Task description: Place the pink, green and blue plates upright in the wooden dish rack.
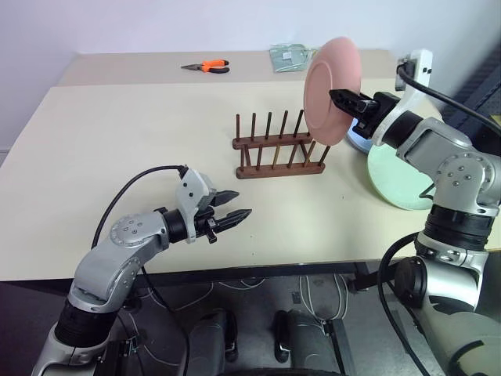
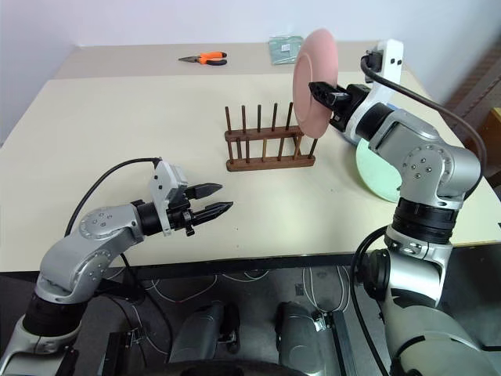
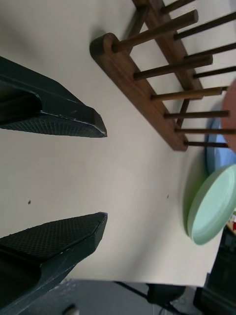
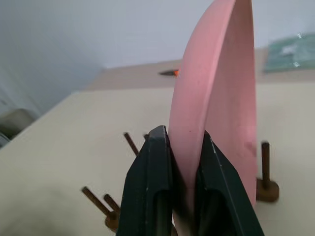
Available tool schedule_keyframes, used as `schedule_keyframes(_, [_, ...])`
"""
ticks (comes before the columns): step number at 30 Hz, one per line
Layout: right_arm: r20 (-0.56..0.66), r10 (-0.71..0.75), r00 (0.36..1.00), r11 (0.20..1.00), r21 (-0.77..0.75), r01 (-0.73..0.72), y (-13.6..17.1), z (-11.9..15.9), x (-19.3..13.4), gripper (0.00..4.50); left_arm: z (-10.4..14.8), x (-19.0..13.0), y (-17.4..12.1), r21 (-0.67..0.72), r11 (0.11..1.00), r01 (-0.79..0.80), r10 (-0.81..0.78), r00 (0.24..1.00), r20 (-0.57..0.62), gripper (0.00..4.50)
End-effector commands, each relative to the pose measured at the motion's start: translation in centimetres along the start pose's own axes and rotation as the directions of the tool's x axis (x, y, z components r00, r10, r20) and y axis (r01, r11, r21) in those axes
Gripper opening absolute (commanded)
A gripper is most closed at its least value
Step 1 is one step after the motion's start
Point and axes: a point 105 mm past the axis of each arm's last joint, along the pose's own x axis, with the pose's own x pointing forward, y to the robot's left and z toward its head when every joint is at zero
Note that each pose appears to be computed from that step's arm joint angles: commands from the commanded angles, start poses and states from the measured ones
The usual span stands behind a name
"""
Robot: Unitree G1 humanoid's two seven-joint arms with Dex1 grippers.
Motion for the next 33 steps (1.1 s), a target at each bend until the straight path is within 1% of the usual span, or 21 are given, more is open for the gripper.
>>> schedule_keyframes(1, [0.052,-0.009,0.999,1.0,-0.009,0.01,-0.2,1.5,0.2,0.43,1.0,-0.1,-0.5,0.026,1.0,0.009,-0.009,0.999,0.032,2.49])
schedule_keyframes(2, [0.055,-0.014,0.998,1.0,-0.009,0.015,-0.4,1.5,0.3,0.93,1.0,-0.1,-0.5,0.027,1.0,0.008,-0.009,1.0,0.03,2.51])
schedule_keyframes(3, [0.059,-0.02,0.998,1.0,-0.02,0.021,-0.5,1.6,0.4,1.28,0.9,-0.1,-0.4,0.028,1.0,0.007,-0.007,1.0,0.027,2.51])
schedule_keyframes(4, [0.067,-0.023,0.998,0.999,-0.034,0.025,-0.6,1.8,0.4,1.77,0.9,-0.1,-0.5,0.029,1.0,0.006,-0.007,1.0,0.026,2.51])
schedule_keyframes(5, [0.082,-0.026,0.996,0.996,-0.08,0.032,-0.6,2.2,0.4,2.28,0.9,-0.1,-0.5,0.028,1.0,0.006,-0.006,1.0,0.026,2.51])
schedule_keyframes(6, [0.103,-0.043,0.994,0.977,-0.206,0.064,-0.7,2.8,0.1,2.79,0.9,-0.2,-0.4,0.027,1.0,0.004,-0.004,1.0,0.025,2.51])
schedule_keyframes(7, [0.115,-0.048,0.992,0.951,-0.298,0.08,-0.6,3.1,0.0,3.34,0.9,-0.2,-0.4,0.027,1.0,0.002,-0.003,1.0,0.025,2.51])
schedule_keyframes(8, [0.121,-0.047,0.992,0.93,-0.358,0.088,-0.5,3.3,-0.1,3.79,0.9,-0.2,-0.4,0.026,1.0,0.001,-0.002,1.0,0.025,2.51])
schedule_keyframes(9, [0.149,-0.073,0.986,0.889,-0.439,0.132,-1.0,4.1,-0.9,4.28,0.9,-0.3,-0.3,0.029,1.0,-0.008,0.007,1.0,0.024,2.51])
schedule_keyframes(10, [0.179,-0.077,0.981,0.852,-0.499,0.158,-1.4,4.9,-2.0,4.28,0.8,-0.4,-0.2,0.03,0.999,-0.013,0.013,1.0,0.022,2.51])
schedule_keyframes(12, [0.21,-0.094,0.973,0.802,-0.564,0.199,-2.3,6.0,-4.4,4.28,0.7,-0.5,-0.2,0.037,0.999,-0.016,0.016,1.0,0.014,2.51])
schedule_keyframes(13, [0.213,-0.103,0.971,0.793,-0.571,0.21,-2.6,6.1,-5.1,4.28,0.6,-0.6,-0.2,0.04,0.999,-0.015,0.014,1.0,0.008,2.51])
schedule_keyframes(14, [0.176,-0.139,0.974,0.786,-0.578,0.217,-3.7,5.4,-6.5,4.28,0.5,-0.5,-0.2,0.043,0.999,-0.012,0.012,1.0,0.004,2.51])
schedule_keyframes(16, [0.026,-0.212,0.977,0.765,-0.618,0.182,-5.5,2.4,-8.9,4.28,0.4,-0.4,-0.3,0.038,0.999,-0.002,0.002,1.0,0.003,2.51])
schedule_keyframes(17, [-0.073,-0.238,0.968,0.759,-0.637,0.139,-6.0,0.4,-9.9,4.28,0.3,-0.2,-0.4,0.04,0.999,0.008,-0.008,1.0,0.002,2.51])
schedule_keyframes(19, [-0.19,-0.304,0.934,0.743,-0.661,0.107,-6.9,-2.9,-10.9,4.28,0.3,0.1,-0.4,0.04,0.999,0.027,-0.027,1.0,0.003,2.51])
schedule_keyframes(22, [-0.223,-0.403,0.888,0.715,-0.682,0.153,-8.4,-5.5,-11.2,4.28,0.5,0.6,-0.4,0.047,0.998,0.048,-0.048,0.999,0.005,2.51])
schedule_keyframes(25, [-0.223,-0.498,0.838,0.655,-0.73,0.195,-9.6,-7.9,-10.8,4.28,0.7,1.0,-0.2,0.049,0.997,0.053,-0.053,0.998,0.013,2.51])
schedule_keyframes(28, [-0.187,-0.568,0.801,0.567,-0.795,0.217,-10.7,-9.0,-10.0,4.28,0.8,1.1,-0.2,0.051,0.997,0.054,-0.055,0.998,0.015,2.51])
schedule_keyframes(31, [-0.188,-0.585,0.789,0.577,-0.78,0.242,-11.3,-10.2,-9.4,4.28,0.7,1.1,-0.3,0.053,0.997,0.051,-0.052,0.999,0.016,2.51])
schedule_keyframes(33, [-0.177,-0.604,0.777,0.55,-0.798,0.245,-11.9,-10.4,-9.2,3.75,0.7,0.9,-0.2,0.054,0.998,0.041,-0.042,0.999,0.014,2.51])
